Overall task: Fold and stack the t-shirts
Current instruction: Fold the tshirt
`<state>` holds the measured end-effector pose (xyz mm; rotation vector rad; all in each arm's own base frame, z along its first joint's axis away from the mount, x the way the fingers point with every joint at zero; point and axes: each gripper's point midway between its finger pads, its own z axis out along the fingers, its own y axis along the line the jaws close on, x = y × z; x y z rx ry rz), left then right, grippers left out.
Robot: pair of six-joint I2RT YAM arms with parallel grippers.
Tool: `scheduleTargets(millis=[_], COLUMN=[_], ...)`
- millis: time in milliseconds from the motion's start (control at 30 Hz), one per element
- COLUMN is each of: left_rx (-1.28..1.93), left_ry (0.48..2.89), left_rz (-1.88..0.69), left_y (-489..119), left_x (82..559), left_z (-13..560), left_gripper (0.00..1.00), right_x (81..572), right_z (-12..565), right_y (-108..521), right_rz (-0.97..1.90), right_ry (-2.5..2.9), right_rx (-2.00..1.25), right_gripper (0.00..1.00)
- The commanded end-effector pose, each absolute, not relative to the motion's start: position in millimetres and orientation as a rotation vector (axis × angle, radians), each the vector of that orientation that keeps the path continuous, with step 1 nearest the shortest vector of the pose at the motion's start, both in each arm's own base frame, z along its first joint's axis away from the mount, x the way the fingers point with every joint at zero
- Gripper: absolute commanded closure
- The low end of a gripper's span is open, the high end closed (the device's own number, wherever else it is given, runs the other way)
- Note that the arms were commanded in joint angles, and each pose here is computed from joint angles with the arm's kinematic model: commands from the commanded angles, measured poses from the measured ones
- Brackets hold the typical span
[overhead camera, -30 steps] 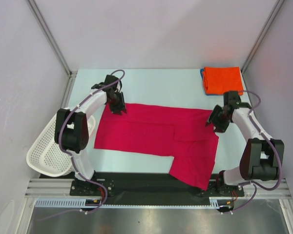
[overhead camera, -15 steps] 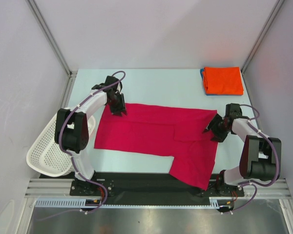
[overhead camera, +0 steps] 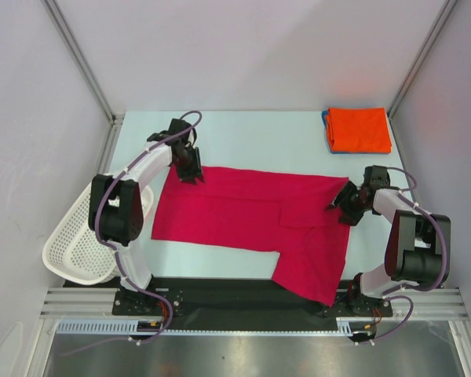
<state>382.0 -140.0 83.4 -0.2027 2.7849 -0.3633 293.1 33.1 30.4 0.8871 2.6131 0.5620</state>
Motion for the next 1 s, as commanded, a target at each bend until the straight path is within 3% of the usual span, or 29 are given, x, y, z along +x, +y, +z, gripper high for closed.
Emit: scheduleTargets(millis=[0, 400, 600, 967], left_rx=[-0.159, -0.163, -0.165, -0.165], left_ry=[2.753, 2.752, 2.745, 2.748], left_rz=[-0.367, -0.376, -0.374, -0.384], left_y=[-143, -143, -142, -142], left_x=[390, 389, 388, 385], left_z=[93, 92, 92, 91], left_gripper=[0.63, 0.64, 0.63, 0.64], right_x=[304, 283, 286, 312], right_z=[50, 63, 88, 80], right_y=[42, 72, 72, 60], right_rz=[0.640, 0.930, 1.139, 1.129], right_ry=[2.558, 2.579, 2.464, 2.457], right_rx=[0.823, 0.837, 0.942, 0.968], right_gripper=[0.38, 0.47, 0.47, 0.42])
